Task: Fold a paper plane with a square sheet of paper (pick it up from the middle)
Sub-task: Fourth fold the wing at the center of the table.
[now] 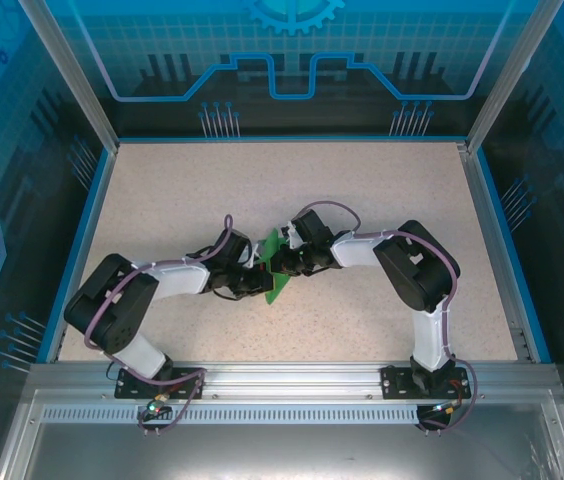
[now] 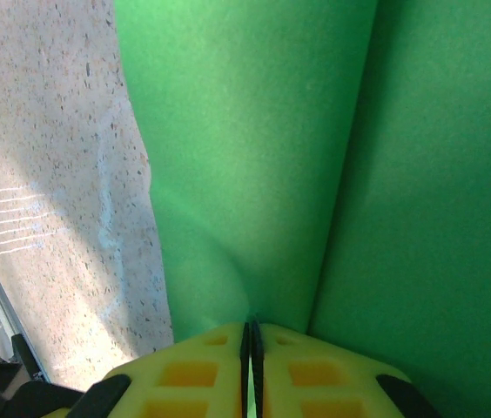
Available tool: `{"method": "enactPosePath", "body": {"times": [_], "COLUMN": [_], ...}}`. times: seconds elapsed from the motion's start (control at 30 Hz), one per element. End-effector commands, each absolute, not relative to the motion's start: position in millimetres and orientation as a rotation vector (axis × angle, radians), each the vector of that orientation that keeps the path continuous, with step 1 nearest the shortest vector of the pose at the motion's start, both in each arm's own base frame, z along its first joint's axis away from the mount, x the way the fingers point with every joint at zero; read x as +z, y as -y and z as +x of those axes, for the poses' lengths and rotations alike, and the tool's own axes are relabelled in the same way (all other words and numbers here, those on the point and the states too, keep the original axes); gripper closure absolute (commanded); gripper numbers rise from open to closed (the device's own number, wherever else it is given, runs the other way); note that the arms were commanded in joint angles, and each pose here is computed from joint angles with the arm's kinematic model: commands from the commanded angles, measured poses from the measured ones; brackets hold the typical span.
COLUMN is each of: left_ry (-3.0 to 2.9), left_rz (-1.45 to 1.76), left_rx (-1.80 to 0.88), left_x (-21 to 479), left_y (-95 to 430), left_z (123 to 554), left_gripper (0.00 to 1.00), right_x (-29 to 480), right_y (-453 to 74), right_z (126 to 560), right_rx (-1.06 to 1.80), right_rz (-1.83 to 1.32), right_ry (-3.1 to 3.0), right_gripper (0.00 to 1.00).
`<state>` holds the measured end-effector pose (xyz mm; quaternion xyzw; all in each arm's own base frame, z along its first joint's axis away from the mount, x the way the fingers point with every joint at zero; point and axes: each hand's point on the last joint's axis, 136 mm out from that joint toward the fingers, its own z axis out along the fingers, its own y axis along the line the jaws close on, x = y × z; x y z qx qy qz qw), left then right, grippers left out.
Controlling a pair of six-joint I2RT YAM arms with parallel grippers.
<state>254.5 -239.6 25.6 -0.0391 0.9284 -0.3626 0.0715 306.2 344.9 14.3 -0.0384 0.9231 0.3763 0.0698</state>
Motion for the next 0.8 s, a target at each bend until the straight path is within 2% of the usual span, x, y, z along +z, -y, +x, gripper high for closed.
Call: {"method": "enactPosePath", "body": {"times": [0.0, 0.5, 0.77], "left_ry": [-2.832, -2.938, -2.960], "left_rz": [-0.105, -0.080, -0.062], "left_rx": [-1.039, -0.850, -0.785], "left_x": [10.8, -23.4, -35.1], "left_y": [234.2, 210.1, 201.2], "left_z": [246.2, 227.9, 222.6], "left_gripper": [0.99, 1.00, 1.00], "right_x": [-10.3, 33.8, 48.1], "right_y": [-326.2, -342.0, -357.9], "right_z": [290.4, 308.8, 289.8], "right_rx": [1.016, 1.145, 1.269], "right_rz": [-0.074, -0.070, -0.019], "right_ry": [-2.884, -2.759, -2.765], "right_gripper": [0.87, 0.83, 0.84]}}
